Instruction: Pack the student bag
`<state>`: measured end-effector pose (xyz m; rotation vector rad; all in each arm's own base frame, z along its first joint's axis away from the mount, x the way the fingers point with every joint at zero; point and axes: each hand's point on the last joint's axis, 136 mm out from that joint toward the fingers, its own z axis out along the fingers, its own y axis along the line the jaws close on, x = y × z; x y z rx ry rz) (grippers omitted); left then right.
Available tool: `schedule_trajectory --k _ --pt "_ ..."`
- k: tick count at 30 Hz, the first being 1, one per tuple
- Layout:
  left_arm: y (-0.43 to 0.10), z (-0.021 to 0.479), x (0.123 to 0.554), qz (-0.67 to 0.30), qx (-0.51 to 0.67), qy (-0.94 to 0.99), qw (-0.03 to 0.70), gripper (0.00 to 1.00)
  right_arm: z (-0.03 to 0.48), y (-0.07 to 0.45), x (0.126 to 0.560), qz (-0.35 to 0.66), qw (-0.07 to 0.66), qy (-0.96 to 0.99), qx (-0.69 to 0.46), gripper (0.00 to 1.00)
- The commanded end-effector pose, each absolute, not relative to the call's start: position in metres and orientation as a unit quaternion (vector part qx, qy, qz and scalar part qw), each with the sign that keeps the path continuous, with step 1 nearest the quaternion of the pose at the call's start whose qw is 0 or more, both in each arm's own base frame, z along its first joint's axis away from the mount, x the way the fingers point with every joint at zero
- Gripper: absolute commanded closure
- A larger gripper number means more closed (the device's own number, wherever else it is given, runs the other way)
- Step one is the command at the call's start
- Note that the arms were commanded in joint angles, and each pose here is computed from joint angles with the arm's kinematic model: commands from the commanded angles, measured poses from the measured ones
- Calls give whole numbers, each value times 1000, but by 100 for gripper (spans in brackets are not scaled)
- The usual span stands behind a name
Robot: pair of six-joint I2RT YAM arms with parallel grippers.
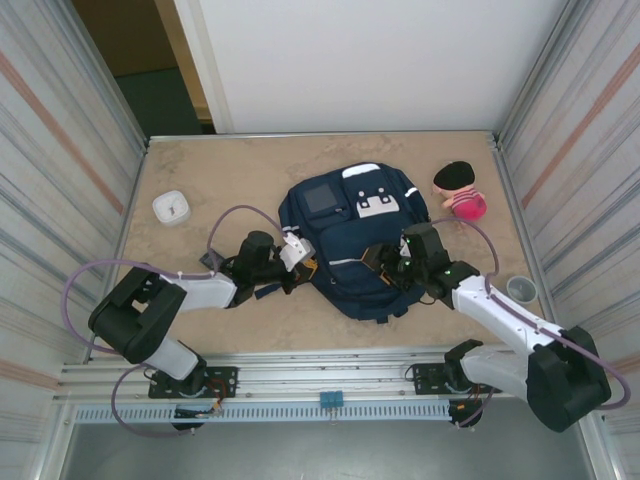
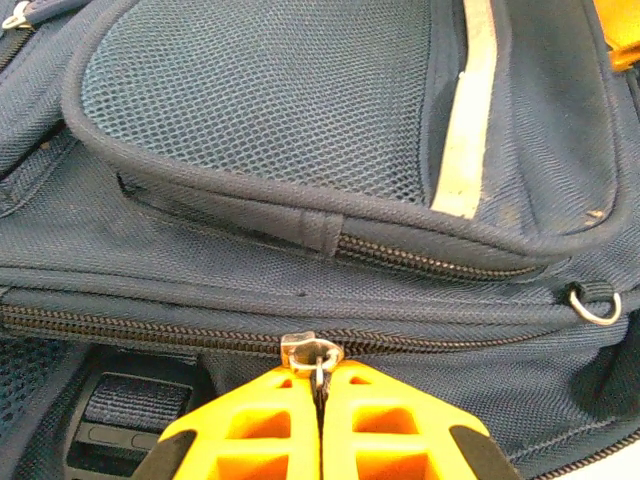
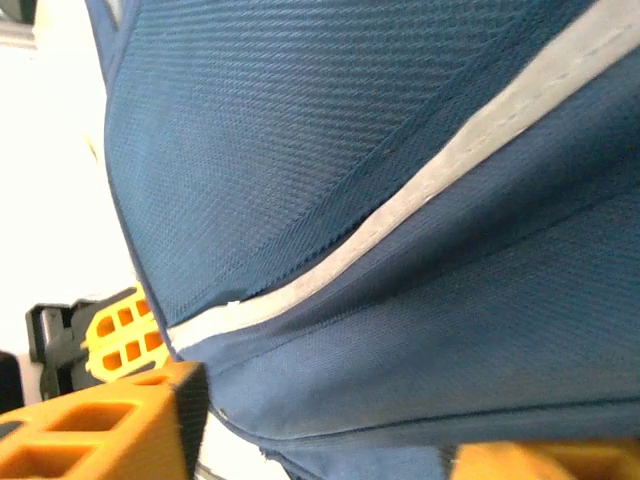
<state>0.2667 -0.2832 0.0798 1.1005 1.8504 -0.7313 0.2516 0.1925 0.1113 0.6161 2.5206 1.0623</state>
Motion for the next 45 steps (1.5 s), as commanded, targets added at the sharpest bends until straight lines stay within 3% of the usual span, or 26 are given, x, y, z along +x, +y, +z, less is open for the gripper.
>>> schedule_trajectory --k 1,7,16,19,23,26,33,45 --pt "-295 91 250 -305 475 709 422 100 129 197 276 403 209 860 231 54" --pt "-308 91 221 -328 510 687 399 100 132 195 292 422 245 839 240 73" --pt "-340 94 179 -357 540 661 379 100 150 202 299 441 267 826 227 76" --pt "-350 99 178 -345 545 655 393 87 148 202 298 438 265 830 220 76" --pt "-344 122 178 -323 561 630 429 50 149 193 299 418 256 852 187 73" --pt "-329 137 181 -256 603 606 452 34 154 183 303 402 254 865 159 70" --pt "-291 127 216 -91 685 567 449 21 160 175 305 406 226 877 118 48" --pt "-315 95 262 -4 737 521 431 13 154 179 283 410 211 884 76 40"
